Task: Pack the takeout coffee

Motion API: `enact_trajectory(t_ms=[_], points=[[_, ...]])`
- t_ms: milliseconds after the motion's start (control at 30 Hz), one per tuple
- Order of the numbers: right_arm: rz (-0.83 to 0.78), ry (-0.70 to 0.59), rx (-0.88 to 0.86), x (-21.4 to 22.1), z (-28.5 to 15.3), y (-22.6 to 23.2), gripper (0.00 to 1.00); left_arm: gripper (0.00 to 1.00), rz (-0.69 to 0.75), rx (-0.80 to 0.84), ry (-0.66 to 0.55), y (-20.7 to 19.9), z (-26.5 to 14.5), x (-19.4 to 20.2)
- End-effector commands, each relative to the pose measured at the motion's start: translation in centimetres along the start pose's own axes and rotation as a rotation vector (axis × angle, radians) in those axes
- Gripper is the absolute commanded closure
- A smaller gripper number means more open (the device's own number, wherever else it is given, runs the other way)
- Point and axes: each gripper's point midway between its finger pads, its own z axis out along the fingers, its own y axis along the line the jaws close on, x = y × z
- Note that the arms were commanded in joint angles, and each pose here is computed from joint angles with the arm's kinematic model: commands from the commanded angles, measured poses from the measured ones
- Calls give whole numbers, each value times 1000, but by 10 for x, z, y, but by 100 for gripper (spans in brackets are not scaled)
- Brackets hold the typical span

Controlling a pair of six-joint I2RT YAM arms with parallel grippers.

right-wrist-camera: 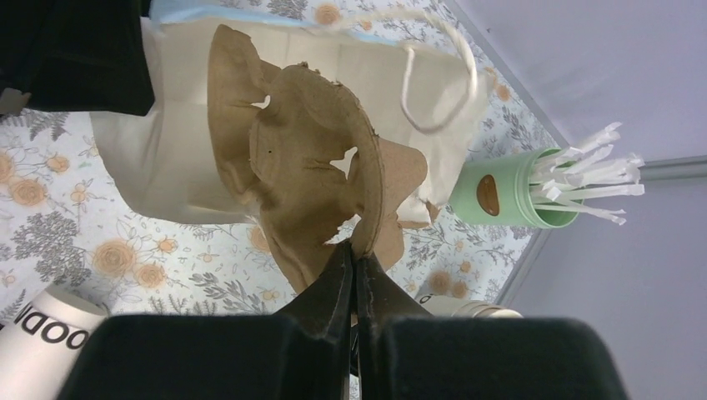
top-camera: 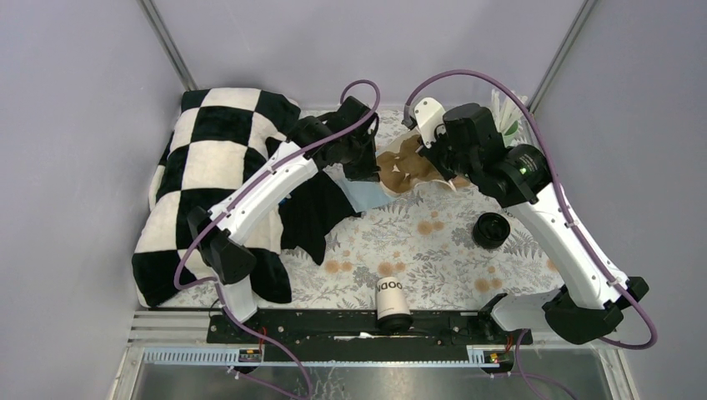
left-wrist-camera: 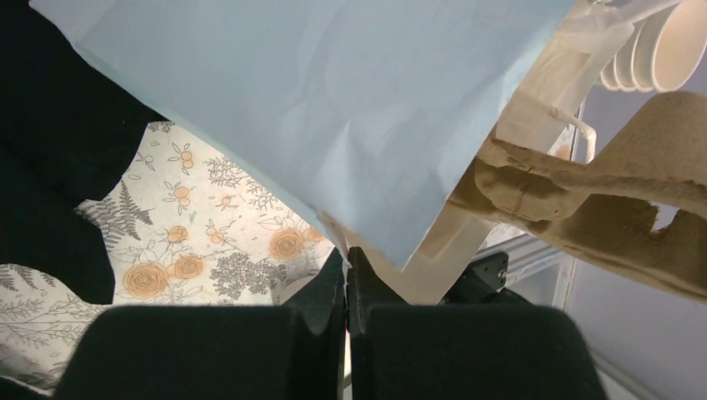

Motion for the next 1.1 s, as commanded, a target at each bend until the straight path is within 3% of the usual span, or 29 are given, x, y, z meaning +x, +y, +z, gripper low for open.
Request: enact_trajectory(t_ms=[0,400,567,767,900,967,1067], points=[[-21,-34,-67,-9,-10,8,100,100,103,118,-35,-14,-23,-1],[63,-103,-155,2,28,38,100,100,9,203,21,7,-31,11],[151,-114,-235,5,40,39,98,100,0,209,27,17,-35,10],[285,-95,-200,12,51,41,95,100,-1,216,31,20,-36,7],[345,-67,-170,24,58,43,82,100,-15,212,25,24,-36,1],[356,-30,-98,32,58,32,62,100,-21,212,24,25,-35,-1],[365,14,14,33,45,8,47,100,-22,218,34,24,-34,-1]])
